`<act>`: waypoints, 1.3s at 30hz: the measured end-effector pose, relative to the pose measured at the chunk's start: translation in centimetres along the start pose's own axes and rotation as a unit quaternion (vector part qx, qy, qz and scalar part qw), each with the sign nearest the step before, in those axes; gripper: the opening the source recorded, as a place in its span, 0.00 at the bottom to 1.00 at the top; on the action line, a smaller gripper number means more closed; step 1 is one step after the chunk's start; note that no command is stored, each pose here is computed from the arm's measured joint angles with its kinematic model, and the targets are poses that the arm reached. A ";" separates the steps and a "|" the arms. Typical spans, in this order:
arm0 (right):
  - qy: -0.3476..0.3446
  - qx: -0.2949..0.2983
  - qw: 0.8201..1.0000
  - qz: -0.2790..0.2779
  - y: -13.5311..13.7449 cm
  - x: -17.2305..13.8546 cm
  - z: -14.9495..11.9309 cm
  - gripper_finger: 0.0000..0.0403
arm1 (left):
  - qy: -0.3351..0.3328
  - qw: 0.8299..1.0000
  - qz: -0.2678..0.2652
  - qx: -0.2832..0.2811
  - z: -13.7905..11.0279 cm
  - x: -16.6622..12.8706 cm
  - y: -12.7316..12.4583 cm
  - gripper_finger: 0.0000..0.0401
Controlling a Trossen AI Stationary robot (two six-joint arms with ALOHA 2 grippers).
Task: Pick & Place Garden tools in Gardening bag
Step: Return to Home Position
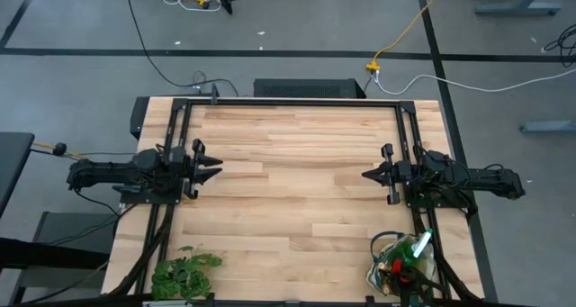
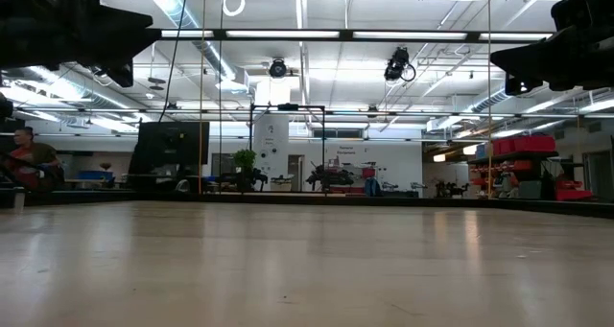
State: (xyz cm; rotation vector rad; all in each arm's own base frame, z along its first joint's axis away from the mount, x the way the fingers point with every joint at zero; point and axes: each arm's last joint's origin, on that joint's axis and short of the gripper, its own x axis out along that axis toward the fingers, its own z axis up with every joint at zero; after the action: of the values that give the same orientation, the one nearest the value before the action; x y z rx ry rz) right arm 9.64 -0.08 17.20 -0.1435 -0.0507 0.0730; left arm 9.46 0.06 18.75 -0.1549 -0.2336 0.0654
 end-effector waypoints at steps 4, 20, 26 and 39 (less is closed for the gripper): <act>0.000 0.000 1.000 0.000 0.0 0.0 0.0 0.00 | 0.028 0.999 -0.017 -0.001 -0.5 0.0 0.0 0.29; 0.000 0.000 1.000 0.000 0.0 0.0 0.0 0.00 | 0.096 0.995 -0.014 0.004 -1.8 -0.2 0.1 0.29; 0.000 0.000 1.000 0.000 0.0 0.0 0.0 0.00 | 0.100 0.995 -0.014 0.006 -1.9 -0.2 0.1 0.29; 0.000 0.000 1.000 0.000 0.0 0.0 0.0 0.00 | 0.089 0.996 -0.014 0.004 -1.7 -0.1 0.1 0.29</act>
State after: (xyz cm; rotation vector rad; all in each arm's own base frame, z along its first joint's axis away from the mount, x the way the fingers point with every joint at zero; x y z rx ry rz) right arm 9.64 -0.08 17.20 -0.1435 -0.0511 0.0730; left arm 9.75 -0.10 17.07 -0.1478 -0.0577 0.0249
